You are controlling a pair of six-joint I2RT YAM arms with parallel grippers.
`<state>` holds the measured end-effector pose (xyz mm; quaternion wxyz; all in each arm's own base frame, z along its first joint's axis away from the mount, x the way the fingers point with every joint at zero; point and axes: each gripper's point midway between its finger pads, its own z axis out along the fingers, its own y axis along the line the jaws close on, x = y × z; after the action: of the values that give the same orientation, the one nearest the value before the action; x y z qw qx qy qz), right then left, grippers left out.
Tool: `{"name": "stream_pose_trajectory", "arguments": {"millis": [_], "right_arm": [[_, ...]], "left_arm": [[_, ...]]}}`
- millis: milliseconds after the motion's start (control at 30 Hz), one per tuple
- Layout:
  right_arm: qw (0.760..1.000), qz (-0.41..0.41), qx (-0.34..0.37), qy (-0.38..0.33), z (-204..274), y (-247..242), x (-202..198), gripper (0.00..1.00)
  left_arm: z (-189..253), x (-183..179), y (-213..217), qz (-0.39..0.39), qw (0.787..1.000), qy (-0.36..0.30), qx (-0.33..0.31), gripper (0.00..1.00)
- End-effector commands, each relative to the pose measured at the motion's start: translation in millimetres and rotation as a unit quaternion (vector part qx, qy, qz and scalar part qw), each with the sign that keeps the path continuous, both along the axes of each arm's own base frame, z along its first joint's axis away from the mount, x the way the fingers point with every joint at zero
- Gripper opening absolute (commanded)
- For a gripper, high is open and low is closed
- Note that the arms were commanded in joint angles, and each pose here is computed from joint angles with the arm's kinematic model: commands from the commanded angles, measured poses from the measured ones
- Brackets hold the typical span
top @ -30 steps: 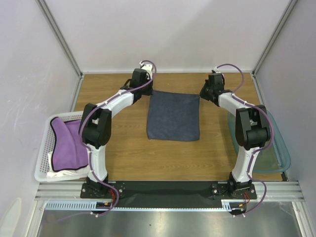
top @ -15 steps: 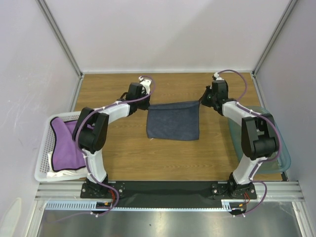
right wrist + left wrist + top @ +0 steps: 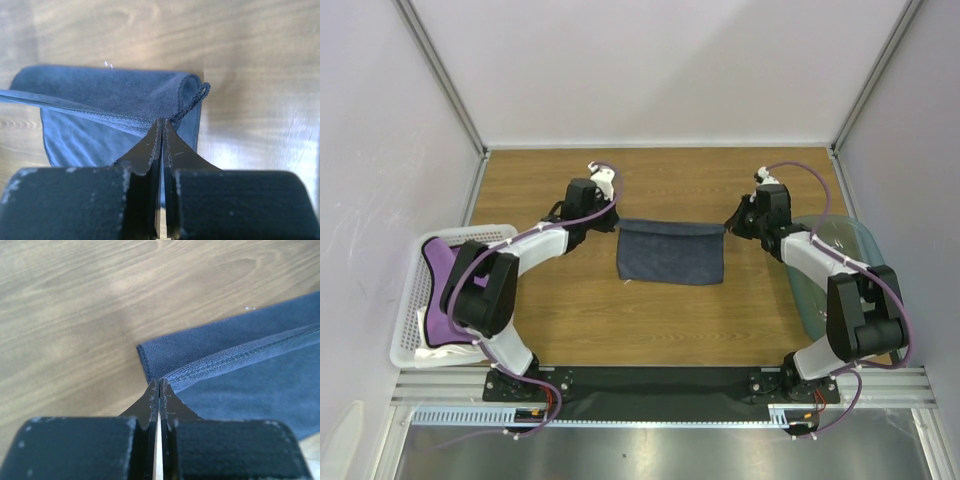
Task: Fold and stack the towels
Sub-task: Fold the towel
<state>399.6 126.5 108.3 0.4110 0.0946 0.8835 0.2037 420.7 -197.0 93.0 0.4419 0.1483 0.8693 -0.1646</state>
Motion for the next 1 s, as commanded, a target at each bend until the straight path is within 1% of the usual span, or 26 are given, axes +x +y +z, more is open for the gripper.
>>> {"name": "stream_pose_trajectory", "arguments": {"millis": [0, 100, 200, 233, 267, 400, 433, 533, 700, 967], "right_arm": [[1.0, -0.014, -0.011, -0.001, 4, -11, -12, 0.0], [1.0, -0.011, -0.014, 0.009, 1, -11, -20, 0.0], [1.0, -0.01, -0.015, 0.018, -5, -11, -30, 0.0], [1.0, -0.01, -0.016, 0.02, -7, -12, -32, 0.0], [1.0, -0.01, -0.017, 0.025, -9, -12, -35, 0.0], [0.999, -0.012, -0.02, 0.04, -13, -15, -48, 0.0], [0.999, -0.013, -0.017, 0.034, -8, -15, -51, 0.0], [0.999, -0.018, -0.02, 0.032, -9, -19, -61, 0.0], [0.998, -0.021, -0.027, 0.053, -20, -24, -77, 0.0], [0.996, -0.022, -0.025, 0.087, -48, -23, -96, 0.0]], "left_arm": [[25, -5, 10, 0.026, 0.999, -0.024, -0.021, 0.0], [19, -20, 10, 0.031, 0.999, -0.006, -0.028, 0.0], [16, -36, 12, 0.035, 0.999, -0.002, -0.035, 0.0], [21, -37, 13, 0.038, 0.998, -0.011, -0.041, 0.0], [12, -44, 16, 0.04, 0.998, -0.002, -0.04, 0.0], [7, -56, 16, 0.038, 0.998, 0.009, -0.048, 0.0], [6, -58, 15, 0.037, 0.998, 0.012, -0.052, 0.0], [4, -65, 16, 0.042, 0.998, 0.013, -0.048, 0.0], [1, -78, 14, 0.042, 0.998, 0.018, -0.048, 0.0], [-21, -94, 17, 0.05, 0.998, 0.041, -0.027, 0.0]]}}
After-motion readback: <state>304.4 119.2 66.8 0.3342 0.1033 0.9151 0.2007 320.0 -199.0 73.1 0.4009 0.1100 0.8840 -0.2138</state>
